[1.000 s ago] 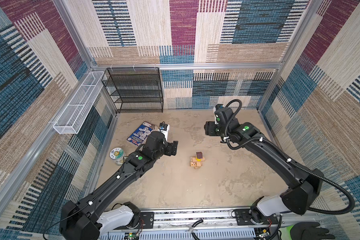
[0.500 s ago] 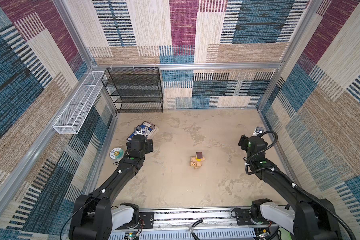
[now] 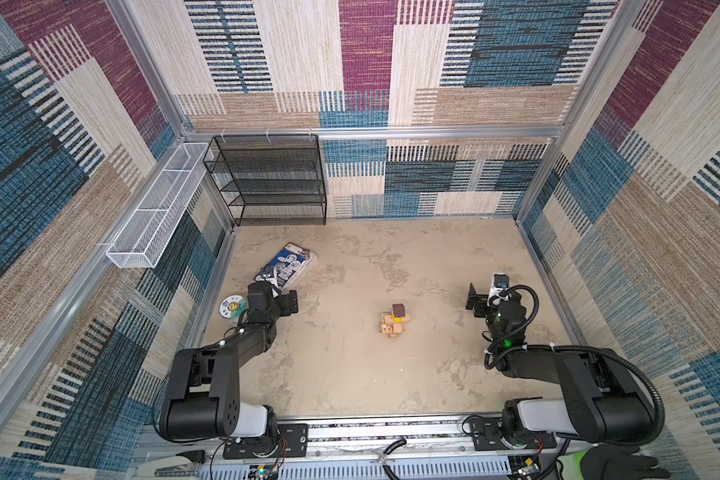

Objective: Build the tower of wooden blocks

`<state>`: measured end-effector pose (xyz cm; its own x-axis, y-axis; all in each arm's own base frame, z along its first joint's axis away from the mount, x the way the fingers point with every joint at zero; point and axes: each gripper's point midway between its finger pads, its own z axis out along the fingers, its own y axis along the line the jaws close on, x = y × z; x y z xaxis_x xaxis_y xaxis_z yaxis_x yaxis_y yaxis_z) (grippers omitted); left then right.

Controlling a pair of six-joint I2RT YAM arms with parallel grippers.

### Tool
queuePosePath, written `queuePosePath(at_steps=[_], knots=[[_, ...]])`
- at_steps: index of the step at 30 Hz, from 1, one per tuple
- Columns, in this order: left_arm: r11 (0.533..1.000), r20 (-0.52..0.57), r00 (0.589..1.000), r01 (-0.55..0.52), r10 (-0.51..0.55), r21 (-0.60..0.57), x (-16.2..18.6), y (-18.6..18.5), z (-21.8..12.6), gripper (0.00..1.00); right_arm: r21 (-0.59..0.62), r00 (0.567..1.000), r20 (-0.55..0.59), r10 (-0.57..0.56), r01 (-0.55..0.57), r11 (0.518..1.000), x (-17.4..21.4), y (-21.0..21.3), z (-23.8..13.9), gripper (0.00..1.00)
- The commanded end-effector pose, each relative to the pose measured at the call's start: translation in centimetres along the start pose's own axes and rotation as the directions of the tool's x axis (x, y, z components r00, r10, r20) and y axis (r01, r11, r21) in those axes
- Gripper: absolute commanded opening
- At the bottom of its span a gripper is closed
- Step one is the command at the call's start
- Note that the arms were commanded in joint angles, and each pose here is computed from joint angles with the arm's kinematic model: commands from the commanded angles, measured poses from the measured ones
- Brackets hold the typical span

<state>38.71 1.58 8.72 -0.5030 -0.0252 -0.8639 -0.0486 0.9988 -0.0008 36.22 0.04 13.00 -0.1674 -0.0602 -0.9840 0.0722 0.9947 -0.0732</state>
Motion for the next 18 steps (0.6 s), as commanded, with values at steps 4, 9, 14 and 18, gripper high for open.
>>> queuePosePath(at_steps=[4, 9, 14, 18], knots=[[0.987, 0.236, 0.971, -0.075, 0.04, 0.142, -1.7, -2.4, -1.3, 0.98, -0.161, 0.985, 0.168, 0.033, -0.006, 0.987, -2.0, 1.7, -0.7, 1.0], [0.998, 0.133, 0.99, 0.046, -0.041, -0.038, -1.1, 1.1, 0.8, 0.99, -0.022, 0.986, 0.125, 0.112, -0.111, 0.994, -1.5, -1.2, 0.8, 1.0], [0.998, 0.152, 0.988, 0.045, -0.037, -0.051, -1.2, 1.2, 0.7, 0.99, 0.0, 0.984, 0.133, 0.117, -0.118, 0.993, -1.6, -1.6, 0.7, 1.0], [0.998, 0.163, 0.986, 0.043, -0.035, -0.051, -1.2, 1.2, 0.7, 0.99, -0.001, 0.984, 0.134, 0.116, -0.117, 0.993, -1.6, -1.6, 0.7, 1.0]])
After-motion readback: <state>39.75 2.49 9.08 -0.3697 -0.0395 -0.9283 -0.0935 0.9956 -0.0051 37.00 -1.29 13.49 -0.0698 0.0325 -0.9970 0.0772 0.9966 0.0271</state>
